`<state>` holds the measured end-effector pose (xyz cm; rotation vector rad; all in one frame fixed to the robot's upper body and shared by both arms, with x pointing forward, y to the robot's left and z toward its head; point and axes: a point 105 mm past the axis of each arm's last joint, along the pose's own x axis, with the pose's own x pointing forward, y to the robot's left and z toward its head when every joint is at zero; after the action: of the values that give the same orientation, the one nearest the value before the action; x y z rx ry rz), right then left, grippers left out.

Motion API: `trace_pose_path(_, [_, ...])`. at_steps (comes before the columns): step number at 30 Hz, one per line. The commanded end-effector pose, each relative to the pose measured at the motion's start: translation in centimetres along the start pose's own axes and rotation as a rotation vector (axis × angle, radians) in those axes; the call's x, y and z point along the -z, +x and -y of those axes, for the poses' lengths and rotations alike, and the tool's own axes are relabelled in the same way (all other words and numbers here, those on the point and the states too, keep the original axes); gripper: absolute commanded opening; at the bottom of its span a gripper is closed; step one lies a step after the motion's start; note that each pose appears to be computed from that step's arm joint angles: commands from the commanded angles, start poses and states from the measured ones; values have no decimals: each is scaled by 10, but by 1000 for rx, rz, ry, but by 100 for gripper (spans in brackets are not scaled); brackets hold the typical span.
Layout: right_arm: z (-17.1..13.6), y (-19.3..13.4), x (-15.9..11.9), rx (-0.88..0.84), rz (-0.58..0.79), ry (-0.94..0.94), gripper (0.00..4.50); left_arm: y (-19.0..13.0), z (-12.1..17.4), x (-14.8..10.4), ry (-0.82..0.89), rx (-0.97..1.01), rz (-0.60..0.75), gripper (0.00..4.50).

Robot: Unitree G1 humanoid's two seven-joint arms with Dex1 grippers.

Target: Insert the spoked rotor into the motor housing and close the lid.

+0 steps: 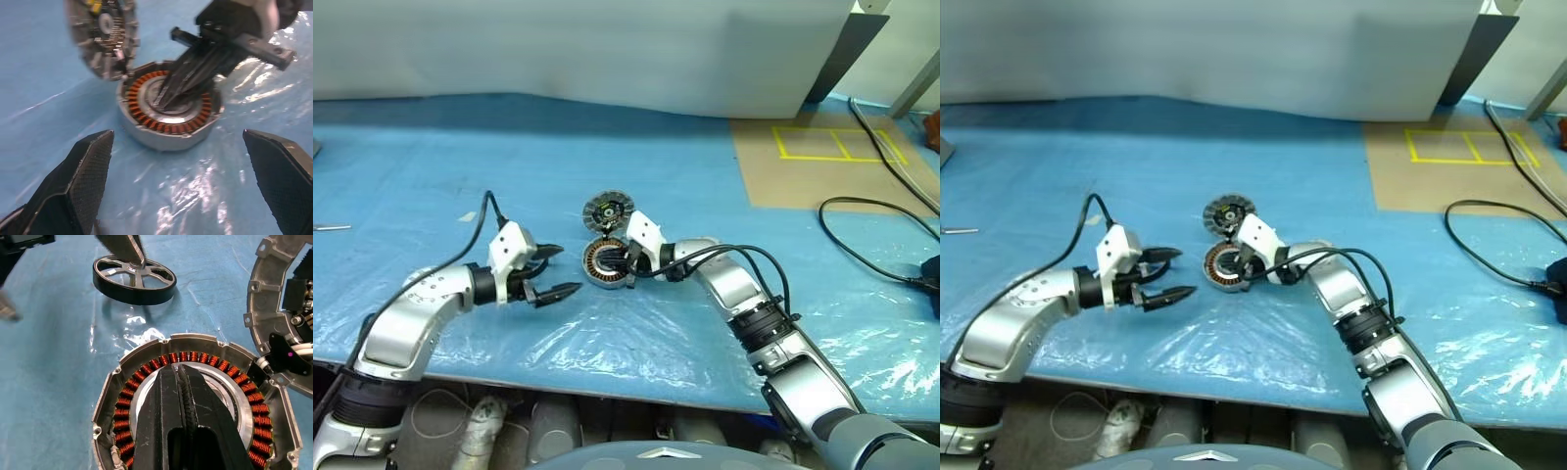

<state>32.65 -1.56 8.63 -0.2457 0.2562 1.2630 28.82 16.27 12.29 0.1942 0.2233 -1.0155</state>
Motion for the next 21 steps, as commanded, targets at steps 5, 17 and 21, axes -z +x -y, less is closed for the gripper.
trace_pose_path(5, [-2, -42, -36, 29, 107, -2, 3, -36, -49, -13, 68, -105, -17, 444])
trace_pose_path(17, [2, -50, -14, 136, 62, 65, 3, -60, -59, 33, 151, -62, -268, 444])
trace_pose_path(21, [3, -48, -13, 136, 50, 49, 3, -52, -63, 37, 170, -57, -291, 444])
